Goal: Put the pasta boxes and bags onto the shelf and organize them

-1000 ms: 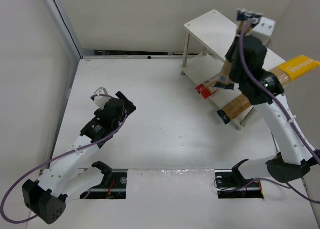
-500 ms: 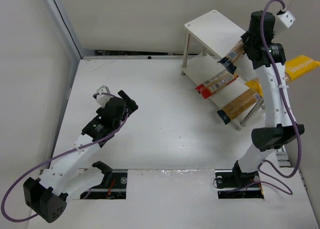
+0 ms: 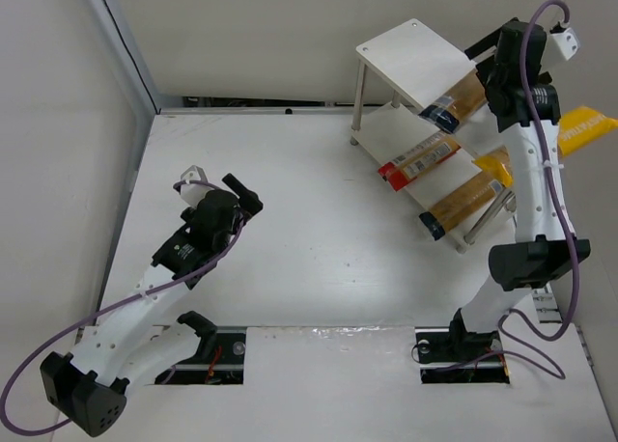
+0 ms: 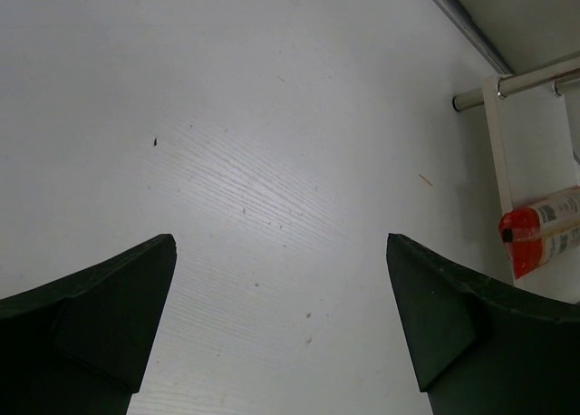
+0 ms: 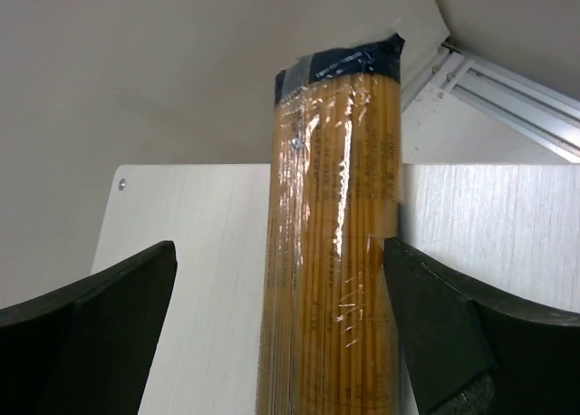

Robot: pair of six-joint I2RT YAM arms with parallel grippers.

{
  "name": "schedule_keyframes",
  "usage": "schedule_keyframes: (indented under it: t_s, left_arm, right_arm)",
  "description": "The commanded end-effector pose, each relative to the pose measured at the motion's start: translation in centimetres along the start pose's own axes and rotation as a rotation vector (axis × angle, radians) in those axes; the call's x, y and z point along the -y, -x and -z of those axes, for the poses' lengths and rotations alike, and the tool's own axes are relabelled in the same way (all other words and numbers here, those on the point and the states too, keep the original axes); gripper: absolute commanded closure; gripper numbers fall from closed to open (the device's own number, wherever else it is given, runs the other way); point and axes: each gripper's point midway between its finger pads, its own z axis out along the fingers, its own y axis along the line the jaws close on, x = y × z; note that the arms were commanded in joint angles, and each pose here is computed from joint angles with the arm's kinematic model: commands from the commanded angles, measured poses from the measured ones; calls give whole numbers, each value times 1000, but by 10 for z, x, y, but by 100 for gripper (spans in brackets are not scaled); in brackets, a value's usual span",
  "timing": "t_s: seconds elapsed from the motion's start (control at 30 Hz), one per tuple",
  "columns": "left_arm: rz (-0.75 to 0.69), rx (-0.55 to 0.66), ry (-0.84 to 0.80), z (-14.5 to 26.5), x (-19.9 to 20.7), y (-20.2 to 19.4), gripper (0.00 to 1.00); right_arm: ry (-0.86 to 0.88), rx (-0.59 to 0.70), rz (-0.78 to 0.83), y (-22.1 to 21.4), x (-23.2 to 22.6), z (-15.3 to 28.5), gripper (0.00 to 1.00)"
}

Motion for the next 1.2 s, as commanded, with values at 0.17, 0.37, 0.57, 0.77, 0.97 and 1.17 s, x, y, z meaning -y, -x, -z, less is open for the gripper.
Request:
schedule_keyframes:
  t_s: [0.17, 0.37, 0.57, 0.77, 0.97, 1.17]
  left_arm:
    - [11, 45, -16, 11, 8, 21, 0]
    - [-8, 28, -10, 11, 7, 19, 0]
    - [-60, -17, 18, -2, 8, 5, 0]
    - [-81, -14, 80, -9, 0, 4, 0]
    - [-72, 14, 81, -7, 1, 12, 0]
    - [-61, -4, 49, -1, 3, 10, 0]
  right_arm:
    - [388, 219, 259, 56, -79, 121, 0]
    - [560, 69, 593, -39, -28, 194, 0]
    - [796, -205, 708, -198, 67, 248, 0]
    - [749, -464, 941, -317, 136, 264, 0]
    - [572, -440, 1013, -357, 159, 254, 0]
    - [617, -431, 1092, -382, 139, 262, 0]
